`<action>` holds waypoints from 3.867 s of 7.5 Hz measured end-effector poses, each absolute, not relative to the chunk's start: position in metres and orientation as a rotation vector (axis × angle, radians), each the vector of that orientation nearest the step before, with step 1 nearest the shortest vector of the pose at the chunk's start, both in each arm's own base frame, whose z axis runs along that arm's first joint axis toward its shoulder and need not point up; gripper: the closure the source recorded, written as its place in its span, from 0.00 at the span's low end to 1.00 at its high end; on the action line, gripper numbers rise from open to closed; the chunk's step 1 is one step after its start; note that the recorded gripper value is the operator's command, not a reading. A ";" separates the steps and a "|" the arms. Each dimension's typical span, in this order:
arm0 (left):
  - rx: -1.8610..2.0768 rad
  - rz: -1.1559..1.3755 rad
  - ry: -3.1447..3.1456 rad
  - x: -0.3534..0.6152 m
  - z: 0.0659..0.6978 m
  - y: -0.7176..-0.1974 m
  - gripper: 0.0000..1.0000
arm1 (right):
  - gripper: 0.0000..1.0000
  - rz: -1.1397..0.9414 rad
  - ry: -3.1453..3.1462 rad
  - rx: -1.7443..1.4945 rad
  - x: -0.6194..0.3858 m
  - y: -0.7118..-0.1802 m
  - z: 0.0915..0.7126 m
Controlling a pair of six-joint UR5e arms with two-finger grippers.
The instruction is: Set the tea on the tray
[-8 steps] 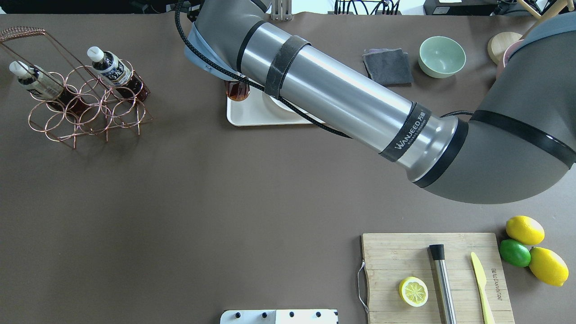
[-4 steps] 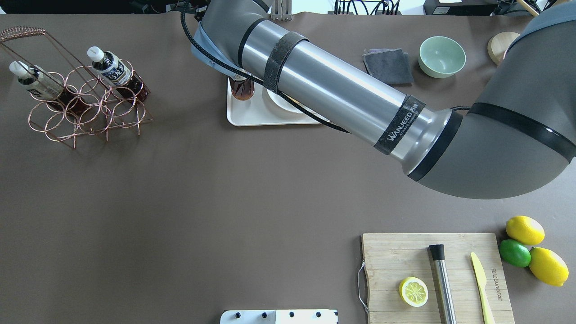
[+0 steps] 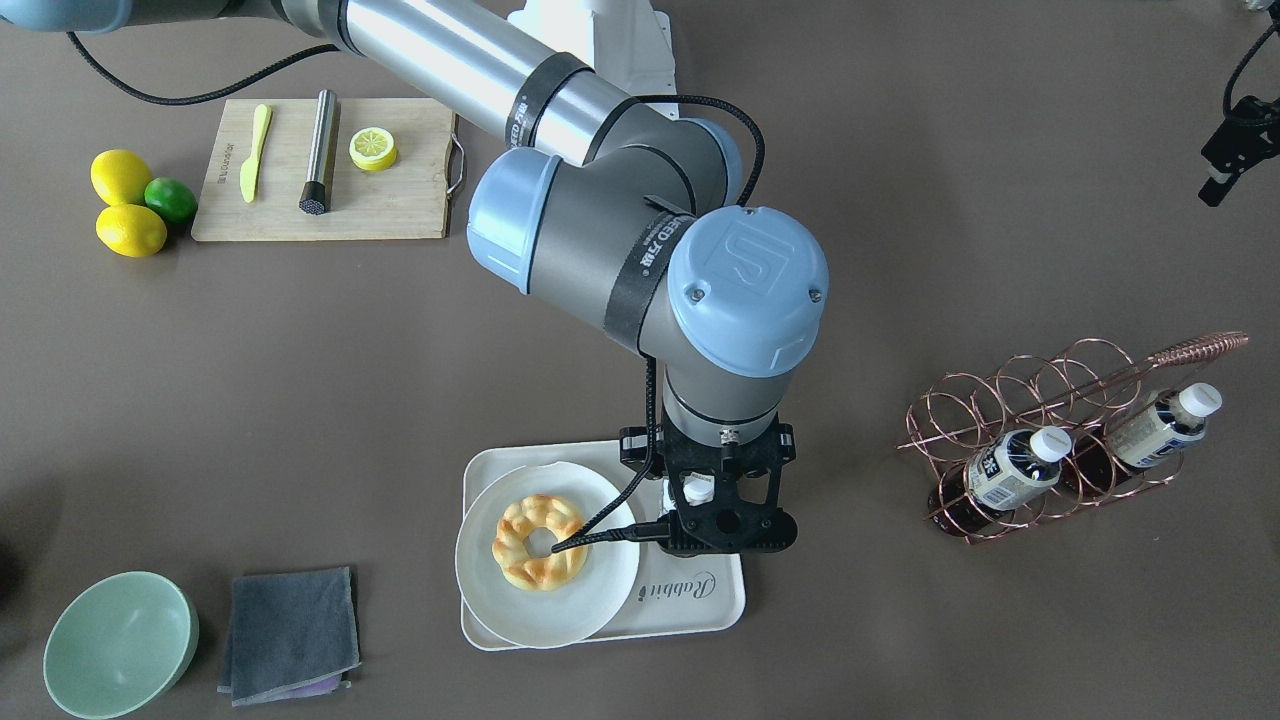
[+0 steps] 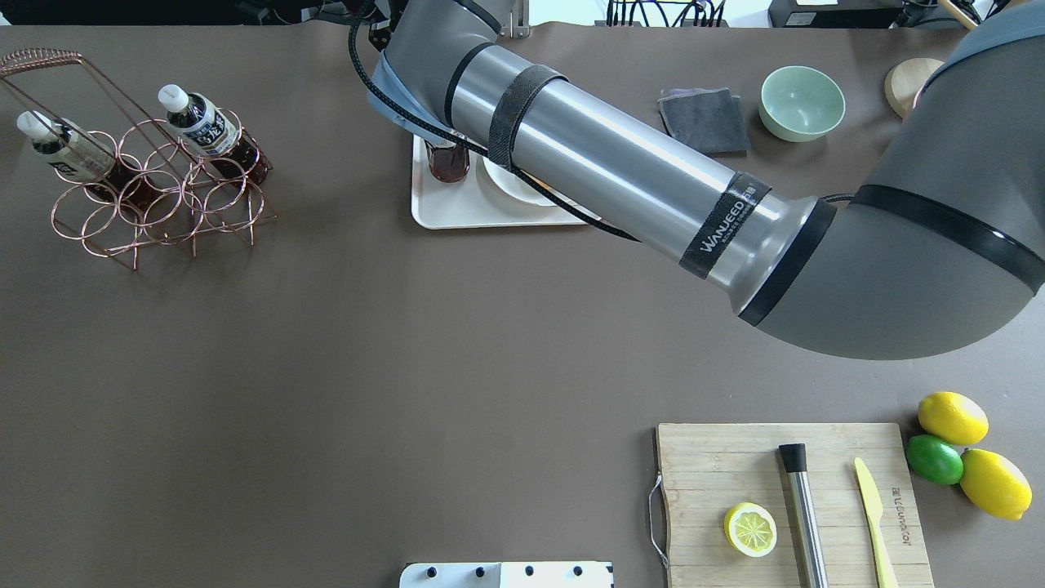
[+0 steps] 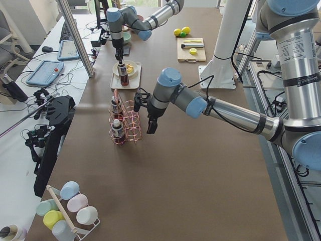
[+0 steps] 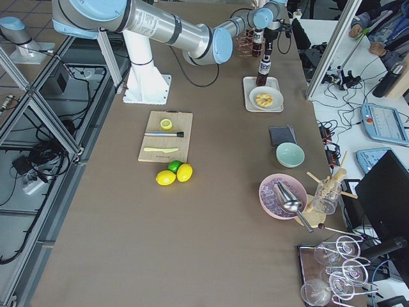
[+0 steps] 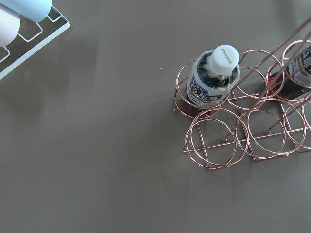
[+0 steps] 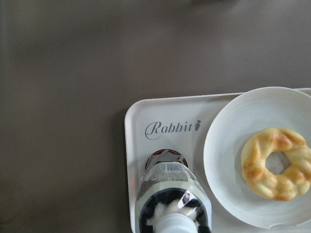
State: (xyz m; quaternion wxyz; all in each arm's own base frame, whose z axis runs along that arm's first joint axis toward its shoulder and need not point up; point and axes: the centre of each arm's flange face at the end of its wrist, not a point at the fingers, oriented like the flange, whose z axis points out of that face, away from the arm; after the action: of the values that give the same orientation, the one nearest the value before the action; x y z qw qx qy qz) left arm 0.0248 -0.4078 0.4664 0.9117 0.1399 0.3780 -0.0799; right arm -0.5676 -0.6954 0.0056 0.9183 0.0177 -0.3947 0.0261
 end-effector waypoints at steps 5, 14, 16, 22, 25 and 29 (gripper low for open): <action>0.282 -0.170 0.780 0.022 0.470 -0.408 0.04 | 0.01 -0.016 -0.830 0.079 -0.549 -0.704 -0.006; 0.167 -0.006 0.751 -0.032 0.541 -0.420 0.03 | 0.01 -0.301 -0.750 0.118 -0.173 -0.623 0.344; 0.157 0.024 0.737 -0.040 0.539 -0.425 0.03 | 0.01 -0.314 -0.711 0.086 -0.081 -0.588 0.453; 0.141 0.027 0.734 -0.042 0.548 -0.422 0.03 | 0.00 -0.286 -0.700 0.012 0.078 -0.499 0.619; 0.116 -0.039 0.732 -0.064 0.571 -0.416 0.03 | 0.00 -0.288 -0.698 0.027 0.083 -0.495 0.616; 0.126 -0.088 0.730 -0.084 0.574 -0.411 0.03 | 0.00 -0.292 -0.692 0.040 0.085 -0.495 0.610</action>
State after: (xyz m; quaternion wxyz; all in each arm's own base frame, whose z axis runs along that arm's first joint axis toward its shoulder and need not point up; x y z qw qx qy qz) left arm -0.0844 -0.4114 0.5737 0.9312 0.0617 0.3566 -0.0430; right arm 0.0847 -0.4955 0.6102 0.9301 0.0196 -0.3380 -0.1426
